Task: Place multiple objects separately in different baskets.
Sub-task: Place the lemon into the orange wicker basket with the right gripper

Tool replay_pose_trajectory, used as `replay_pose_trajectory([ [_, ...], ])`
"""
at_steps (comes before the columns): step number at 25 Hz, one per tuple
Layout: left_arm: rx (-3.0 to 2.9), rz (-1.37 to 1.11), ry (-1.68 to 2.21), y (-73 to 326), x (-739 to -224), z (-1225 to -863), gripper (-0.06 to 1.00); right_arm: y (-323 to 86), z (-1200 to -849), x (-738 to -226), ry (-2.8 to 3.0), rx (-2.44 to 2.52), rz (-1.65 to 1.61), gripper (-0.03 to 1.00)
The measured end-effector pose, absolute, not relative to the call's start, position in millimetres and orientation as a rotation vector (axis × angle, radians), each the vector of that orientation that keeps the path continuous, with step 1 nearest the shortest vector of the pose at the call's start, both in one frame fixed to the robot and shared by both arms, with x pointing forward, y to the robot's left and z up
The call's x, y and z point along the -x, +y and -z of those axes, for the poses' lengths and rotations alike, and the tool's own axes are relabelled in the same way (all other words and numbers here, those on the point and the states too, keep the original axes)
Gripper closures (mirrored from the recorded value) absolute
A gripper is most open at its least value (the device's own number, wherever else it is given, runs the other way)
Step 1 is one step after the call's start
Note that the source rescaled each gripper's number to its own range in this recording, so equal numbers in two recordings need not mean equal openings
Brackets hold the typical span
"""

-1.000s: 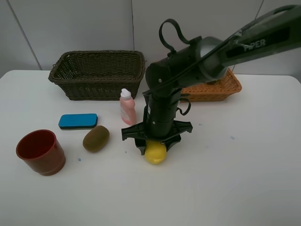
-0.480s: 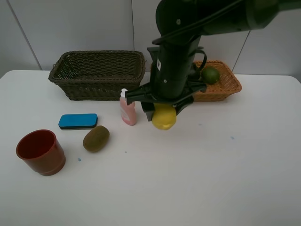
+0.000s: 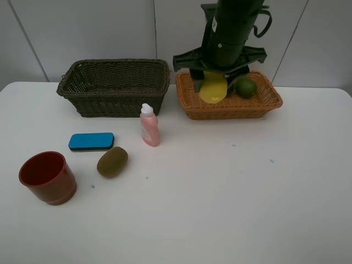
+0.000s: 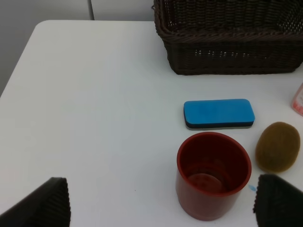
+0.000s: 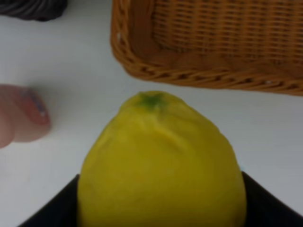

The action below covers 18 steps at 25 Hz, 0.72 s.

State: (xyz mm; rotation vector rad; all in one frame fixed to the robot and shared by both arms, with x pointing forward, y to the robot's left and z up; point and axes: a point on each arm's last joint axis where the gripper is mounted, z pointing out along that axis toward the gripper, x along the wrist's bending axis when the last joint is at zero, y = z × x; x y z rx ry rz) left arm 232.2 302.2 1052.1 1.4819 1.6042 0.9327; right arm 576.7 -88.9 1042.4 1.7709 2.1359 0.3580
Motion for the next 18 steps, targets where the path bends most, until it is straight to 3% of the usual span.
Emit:
replay_pose_trajectory([
  [9, -1.482, -0.933, 1.604, 302.2, -232.2, -1052.1, -0.05, -154.1, -1045.7, -619.5, 1.977, -1.829, -0.42, 0.41],
  [18, -1.482, -0.933, 1.604, 302.2, -232.2, -1052.1, -0.05, -189.1, -1012.1, -649.9, 1.967, -1.835, -0.366, 0.41],
])
